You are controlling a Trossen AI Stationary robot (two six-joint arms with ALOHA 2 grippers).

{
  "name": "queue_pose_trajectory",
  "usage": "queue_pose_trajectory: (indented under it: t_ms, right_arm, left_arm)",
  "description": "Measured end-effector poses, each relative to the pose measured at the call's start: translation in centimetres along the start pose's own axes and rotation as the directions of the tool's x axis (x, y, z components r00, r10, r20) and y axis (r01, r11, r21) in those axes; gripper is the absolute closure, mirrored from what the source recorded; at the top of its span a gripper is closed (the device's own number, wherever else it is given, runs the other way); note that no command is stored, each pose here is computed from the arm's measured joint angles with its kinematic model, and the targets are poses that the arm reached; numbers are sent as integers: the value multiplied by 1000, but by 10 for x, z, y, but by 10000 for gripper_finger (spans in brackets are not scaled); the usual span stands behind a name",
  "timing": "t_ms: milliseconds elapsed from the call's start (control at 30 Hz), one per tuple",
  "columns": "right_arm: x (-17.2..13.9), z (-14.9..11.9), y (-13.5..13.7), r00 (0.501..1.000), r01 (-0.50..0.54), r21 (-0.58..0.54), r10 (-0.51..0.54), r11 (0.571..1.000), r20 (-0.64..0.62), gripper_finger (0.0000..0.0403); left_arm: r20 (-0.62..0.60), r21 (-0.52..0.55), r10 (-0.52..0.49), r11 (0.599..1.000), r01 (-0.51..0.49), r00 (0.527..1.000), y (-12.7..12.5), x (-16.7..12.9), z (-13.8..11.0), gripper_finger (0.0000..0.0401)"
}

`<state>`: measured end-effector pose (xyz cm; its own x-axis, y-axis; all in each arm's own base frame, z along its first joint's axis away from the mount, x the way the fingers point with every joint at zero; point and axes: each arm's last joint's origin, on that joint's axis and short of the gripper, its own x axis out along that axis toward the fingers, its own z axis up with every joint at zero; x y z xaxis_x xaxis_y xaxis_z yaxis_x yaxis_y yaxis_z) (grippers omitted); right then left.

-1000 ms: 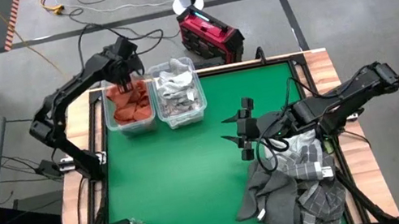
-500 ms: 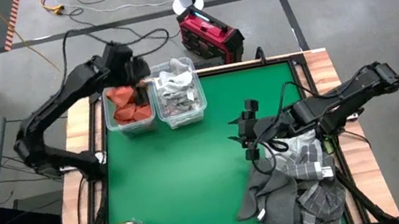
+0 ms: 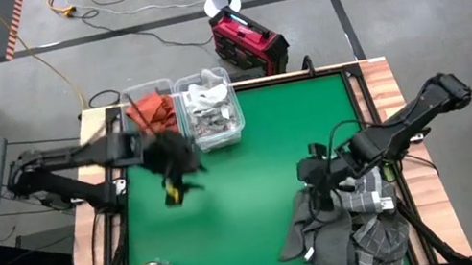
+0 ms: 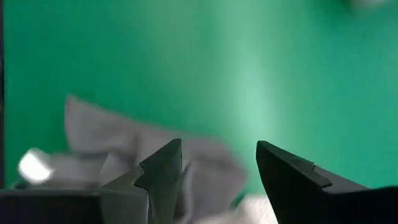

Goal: Sort towels by color in basket
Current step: Put the gray towel into the left transparent bin

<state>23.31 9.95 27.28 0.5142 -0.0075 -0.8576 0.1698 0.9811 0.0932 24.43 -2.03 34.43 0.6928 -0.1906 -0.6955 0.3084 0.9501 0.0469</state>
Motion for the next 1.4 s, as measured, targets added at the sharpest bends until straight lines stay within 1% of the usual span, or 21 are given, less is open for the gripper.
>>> queue_pose_trajectory:
  t_ms: [67,133,267,367,500,600,667,733,800,867,900,933,967,1033,1100,1200,1233,1300,1400]
  right_arm:
    - [4,-5,8,998,-31,27,32,999,-46,168]
    - [9,-10,17,997,-38,22,39,999,-72,168]
    - [29,-20,32,979,-61,6,61,998,-194,168]
    - [43,-23,40,969,-81,1,79,997,-236,168]
    - [70,-29,47,954,-40,-28,30,999,-297,169]
    - [91,-37,48,926,10,-89,-43,996,-375,180]
    - [103,-41,45,900,55,-125,-104,991,-423,198]
    - [110,-40,44,880,81,-155,-143,985,-452,230]
    - [114,-37,44,871,78,-185,-157,980,-465,277]
    - [116,-30,43,876,63,-206,-153,976,-457,336]
    - [115,-25,43,883,63,-214,-154,975,-444,364]
    - [113,-20,42,893,67,-218,-156,974,-422,380]
    - [109,-14,41,904,80,-220,-164,972,-395,384]
    - [98,-2,36,922,122,-225,-195,967,-336,378]
    - [83,10,30,936,187,-224,-243,956,-255,373]
    - [55,27,21,938,322,-202,-340,925,-61,376]
    - [45,31,16,926,373,-177,-376,911,14,378]
    - [26,39,9,884,461,-123,-442,879,149,381]
    - [4,50,3,810,536,-53,-496,843,312,378]
  left_arm:
    - [11,51,-3,999,2,1000,-16,10,-1,193]
    - [-6,85,10,996,-9,1000,-29,16,-4,193]
    - [-25,90,44,995,-42,999,-42,19,-6,193]
    - [-27,72,47,996,-45,999,-46,18,-6,193]
    - [-26,53,45,998,-44,999,-48,16,-7,193]
    - [-43,56,49,997,-47,998,-48,17,-8,193]
    - [-45,72,69,995,-66,997,-48,16,-8,193]
    - [-48,87,104,991,-100,993,-47,16,-9,193]
    - [-50,95,146,986,-141,988,-45,16,-9,193]
    - [-52,97,182,979,-177,982,-44,16,-9,193]
    - [-51,98,201,976,-196,978,-44,16,-9,193]
    - [-52,99,222,971,-216,974,-43,16,-9,193]
    - [-52,100,242,967,-236,969,-43,15,-9,193]
    - [-46,100,282,956,-277,958,-41,15,-8,193]
    - [-18,92,316,945,-313,949,-40,15,-5,193]
    - [93,66,334,938,-340,938,-39,14,6,193]
    - [138,60,337,936,-347,931,-39,14,11,193]
    - [222,48,343,931,-361,913,-38,12,19,193]
    - [319,28,363,920,-391,876,-33,11,30,193]
